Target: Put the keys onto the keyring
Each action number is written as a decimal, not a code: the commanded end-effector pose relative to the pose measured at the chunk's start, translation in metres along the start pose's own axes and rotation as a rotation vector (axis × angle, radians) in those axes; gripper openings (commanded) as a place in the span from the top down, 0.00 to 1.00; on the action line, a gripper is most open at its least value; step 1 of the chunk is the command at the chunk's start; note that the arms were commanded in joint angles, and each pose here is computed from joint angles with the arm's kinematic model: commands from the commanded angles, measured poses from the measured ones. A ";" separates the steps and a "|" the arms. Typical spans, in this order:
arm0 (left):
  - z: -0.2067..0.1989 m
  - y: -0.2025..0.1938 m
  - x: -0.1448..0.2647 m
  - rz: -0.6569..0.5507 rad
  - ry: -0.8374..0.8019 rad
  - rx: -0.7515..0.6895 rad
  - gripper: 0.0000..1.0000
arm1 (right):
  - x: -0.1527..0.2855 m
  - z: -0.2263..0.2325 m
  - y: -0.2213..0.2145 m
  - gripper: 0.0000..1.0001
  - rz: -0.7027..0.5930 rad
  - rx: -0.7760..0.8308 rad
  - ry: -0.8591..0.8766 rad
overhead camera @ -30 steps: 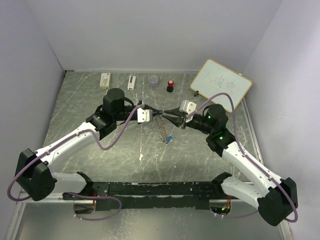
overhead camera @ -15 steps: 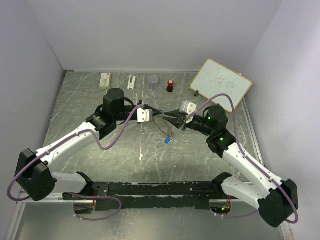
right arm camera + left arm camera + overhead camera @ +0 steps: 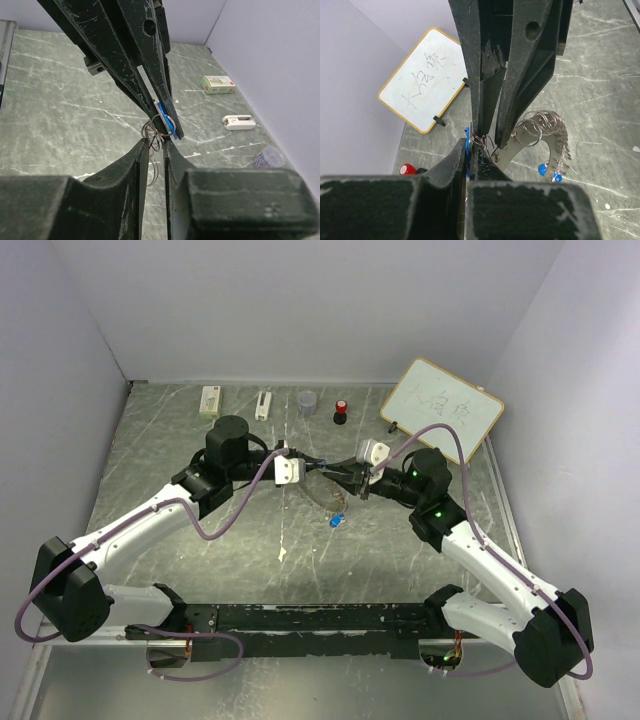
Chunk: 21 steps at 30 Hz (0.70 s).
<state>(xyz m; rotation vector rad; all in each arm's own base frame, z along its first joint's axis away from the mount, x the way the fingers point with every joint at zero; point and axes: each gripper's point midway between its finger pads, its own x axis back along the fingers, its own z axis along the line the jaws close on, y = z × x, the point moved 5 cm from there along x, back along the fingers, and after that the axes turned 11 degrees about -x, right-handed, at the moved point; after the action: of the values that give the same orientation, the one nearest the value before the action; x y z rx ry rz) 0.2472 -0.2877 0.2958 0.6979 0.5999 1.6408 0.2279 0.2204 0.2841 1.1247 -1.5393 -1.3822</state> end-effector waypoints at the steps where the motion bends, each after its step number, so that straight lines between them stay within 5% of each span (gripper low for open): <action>1: 0.017 0.021 -0.003 -0.069 0.024 -0.073 0.93 | -0.003 0.000 0.007 0.84 -0.027 0.012 0.022; 10: 0.020 0.018 -0.004 -0.052 0.039 -0.070 0.93 | -0.004 0.003 0.008 1.00 -0.036 0.002 0.040; 21: 0.036 0.008 0.003 0.031 0.224 -0.052 0.93 | 0.000 0.003 0.010 1.00 -0.061 -0.001 0.008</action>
<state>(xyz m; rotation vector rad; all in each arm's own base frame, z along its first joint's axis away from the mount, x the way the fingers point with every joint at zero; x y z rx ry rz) 0.2549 -0.2883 0.2971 0.6763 0.6330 1.6901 0.2315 0.2205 0.2869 1.1315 -1.5345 -1.4089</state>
